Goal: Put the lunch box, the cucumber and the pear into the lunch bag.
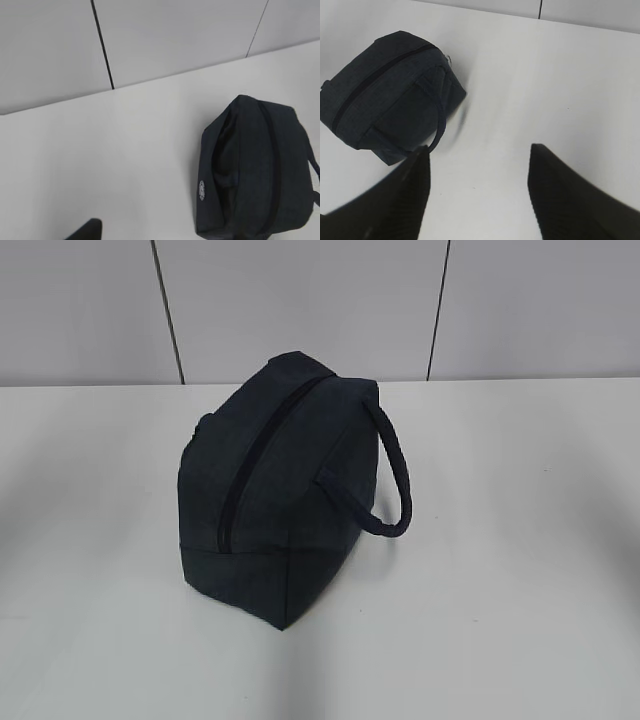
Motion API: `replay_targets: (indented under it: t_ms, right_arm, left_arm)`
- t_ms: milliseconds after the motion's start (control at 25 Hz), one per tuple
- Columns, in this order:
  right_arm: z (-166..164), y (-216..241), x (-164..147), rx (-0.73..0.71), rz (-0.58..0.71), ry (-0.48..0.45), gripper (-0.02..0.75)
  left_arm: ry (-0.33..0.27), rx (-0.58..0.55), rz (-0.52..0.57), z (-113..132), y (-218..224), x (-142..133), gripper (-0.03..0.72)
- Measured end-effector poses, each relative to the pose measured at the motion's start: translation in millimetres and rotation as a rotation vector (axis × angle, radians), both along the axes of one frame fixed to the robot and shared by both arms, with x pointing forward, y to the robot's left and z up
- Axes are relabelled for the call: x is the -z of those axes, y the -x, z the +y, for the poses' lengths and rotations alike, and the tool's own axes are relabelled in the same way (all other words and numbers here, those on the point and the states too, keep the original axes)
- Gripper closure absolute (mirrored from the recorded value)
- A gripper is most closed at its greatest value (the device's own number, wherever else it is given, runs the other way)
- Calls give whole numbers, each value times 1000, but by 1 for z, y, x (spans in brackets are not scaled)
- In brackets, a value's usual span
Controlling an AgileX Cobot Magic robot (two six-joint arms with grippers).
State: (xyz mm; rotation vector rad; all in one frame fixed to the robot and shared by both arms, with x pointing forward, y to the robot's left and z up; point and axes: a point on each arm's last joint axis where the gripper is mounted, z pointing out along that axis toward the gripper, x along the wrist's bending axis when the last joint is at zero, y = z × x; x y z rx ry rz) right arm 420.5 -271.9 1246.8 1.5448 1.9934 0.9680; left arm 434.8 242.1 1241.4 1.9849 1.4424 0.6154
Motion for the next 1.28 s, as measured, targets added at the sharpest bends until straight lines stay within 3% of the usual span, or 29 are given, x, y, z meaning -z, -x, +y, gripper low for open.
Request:
replay_targets:
  t_ms: [120,280,640,920,1120,1280]
  right_arm:
    - [-4,34,1,31,-37,9,261]
    - [-10,81,14,97,-71,22,261]
    - [-15,159,82,140,-96,29,261]
    - [-21,196,121,176,-173,67,261]
    - [-28,212,145,222,-220,123,261]
    - [-31,209,176,236,-180,151,261]
  left_arm:
    - [38,-19,-57,12,40,-8,239]
    - [79,-41,-88,26,87,4,239]
    - [96,-32,-33,44,154,88,239]
    - [153,-15,-140,53,191,151,239]
    - [202,54,-208,53,210,181,239]
    - [186,50,-254,55,211,184,240]
